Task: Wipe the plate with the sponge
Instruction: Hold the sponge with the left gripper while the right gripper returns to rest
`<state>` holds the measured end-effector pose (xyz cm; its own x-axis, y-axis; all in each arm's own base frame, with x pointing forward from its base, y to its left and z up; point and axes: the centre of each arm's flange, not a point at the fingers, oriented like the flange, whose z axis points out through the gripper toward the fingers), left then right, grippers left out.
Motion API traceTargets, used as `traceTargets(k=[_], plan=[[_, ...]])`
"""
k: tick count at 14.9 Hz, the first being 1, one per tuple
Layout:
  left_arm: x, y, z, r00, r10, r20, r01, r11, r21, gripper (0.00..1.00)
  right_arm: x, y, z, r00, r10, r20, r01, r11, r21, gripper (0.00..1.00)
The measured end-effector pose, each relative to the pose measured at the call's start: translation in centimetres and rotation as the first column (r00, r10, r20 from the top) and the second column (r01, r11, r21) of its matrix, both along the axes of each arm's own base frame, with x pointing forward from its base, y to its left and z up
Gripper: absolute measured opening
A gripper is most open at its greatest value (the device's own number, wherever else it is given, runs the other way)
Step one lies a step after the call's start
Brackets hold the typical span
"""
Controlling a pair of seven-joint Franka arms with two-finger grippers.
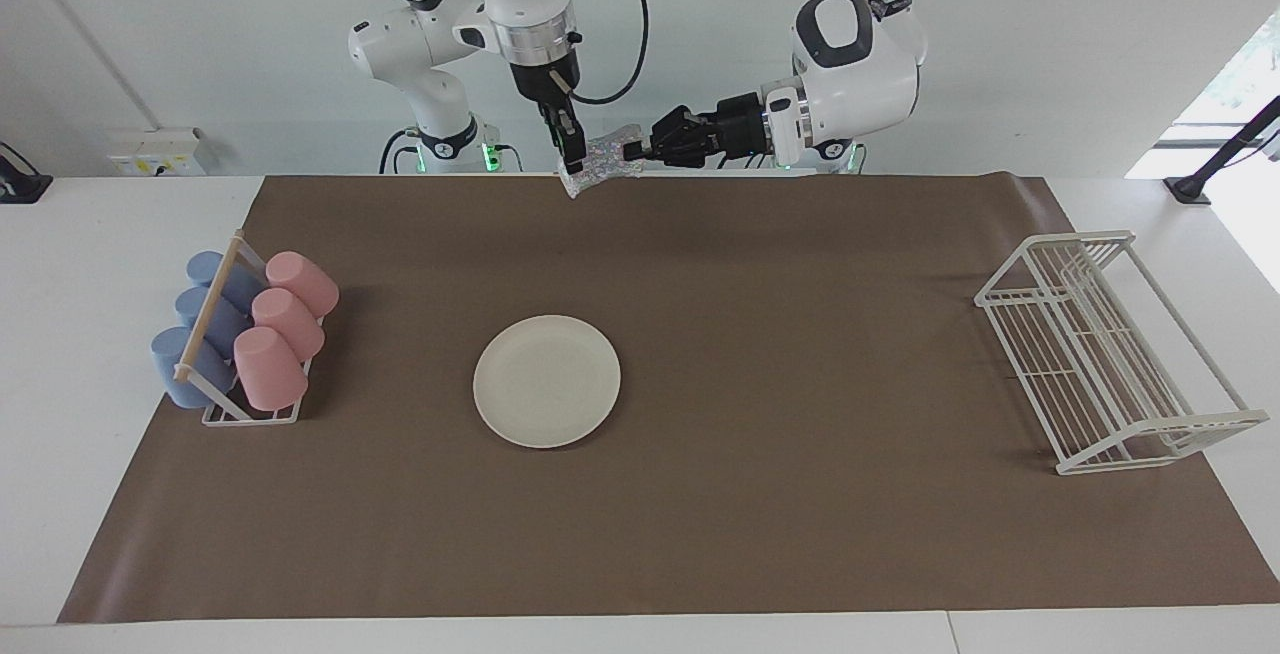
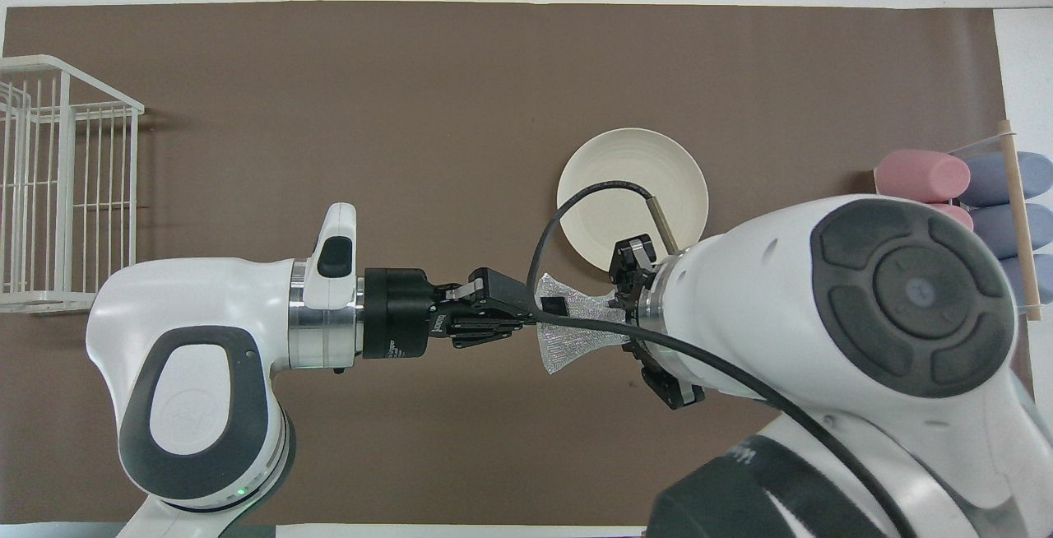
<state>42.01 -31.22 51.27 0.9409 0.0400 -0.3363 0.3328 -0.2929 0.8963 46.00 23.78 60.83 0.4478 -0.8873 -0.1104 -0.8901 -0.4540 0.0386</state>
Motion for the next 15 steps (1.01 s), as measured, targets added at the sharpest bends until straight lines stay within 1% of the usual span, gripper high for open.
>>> traceTargets(k=[2, 3, 5, 7, 9, 10, 11, 13, 14, 15], plan=[[0.6, 1.0, -0.2, 1.0, 0.008, 0.005, -0.009, 1.0, 0.03, 0.04, 1.2, -4.0, 0.1, 0.99, 0.142, -0.008, -0.142, 0.99, 0.009, 0.93], [1.1, 1.8, -0.3, 1.0, 0.014, 0.01, -0.015, 0.998, 0.063, 0.04, 1.9, -6.3, 0.2, 0.977, 0.215, -0.006, -0.214, 0.977, 0.018, 1.0], [2.2, 3.9, -0.7, 0.999, 0.027, 0.027, -0.031, 0.99, 0.135, 0.04, 3.2, -11.4, 0.2, 0.94, 0.34, 0.009, -0.34, 0.94, 0.037, 1.0], [3.3, 6.1, -1.2, 0.999, 0.038, 0.036, -0.045, 0.972, 0.229, 0.04, 4.2, -16.7, 0.2, 0.898, 0.44, 0.035, -0.441, 0.896, 0.051, 1.0], [4.3, 8.7, -1.9, 0.998, 0.058, 0.031, -0.065, 0.937, 0.343, 0.04, 4.6, -21.2, 0.2, 0.84, 0.538, 0.063, -0.542, 0.839, 0.059, 1.0], [4.9, 10.1, -2.1, 0.997, 0.071, 0.035, -0.079, 0.922, 0.38, 0.04, 4.7, -22.2, 0.2, 0.812, 0.579, 0.071, -0.583, 0.81, 0.058, 1.0], [5.4, 11.6, -2.3, 0.996, 0.082, 0.042, -0.092, 0.906, 0.413, 0.04, 4.7, -22.6, 0.2, 0.784, 0.617, 0.067, -0.62, 0.783, 0.045, 1.0], [6.4, 14.1, -2.5, 0.995, 0.083, 0.056, -0.1, 0.857, 0.506, 0.04, 4.7, -22.1, 0.2, 0.722, 0.69, 0.051, -0.691, 0.722, 0.013, 1.0], [6.9, 14.7, -2.4, 0.995, 0.076, 0.06, -0.097, 0.82, 0.564, 0.04, 4.9, -21.8, 0.3, 0.69, 0.721, 0.06, -0.723, 0.691, -0.002, 1.0], [7.5, 15.2, -2.1, 0.996, 0.066, 0.065, -0.092, 0.772, 0.629, 0.04, 5.1, -21.7, 0.3, 0.658, 0.75, 0.069, -0.751, 0.66, -0.012, 1.0]])
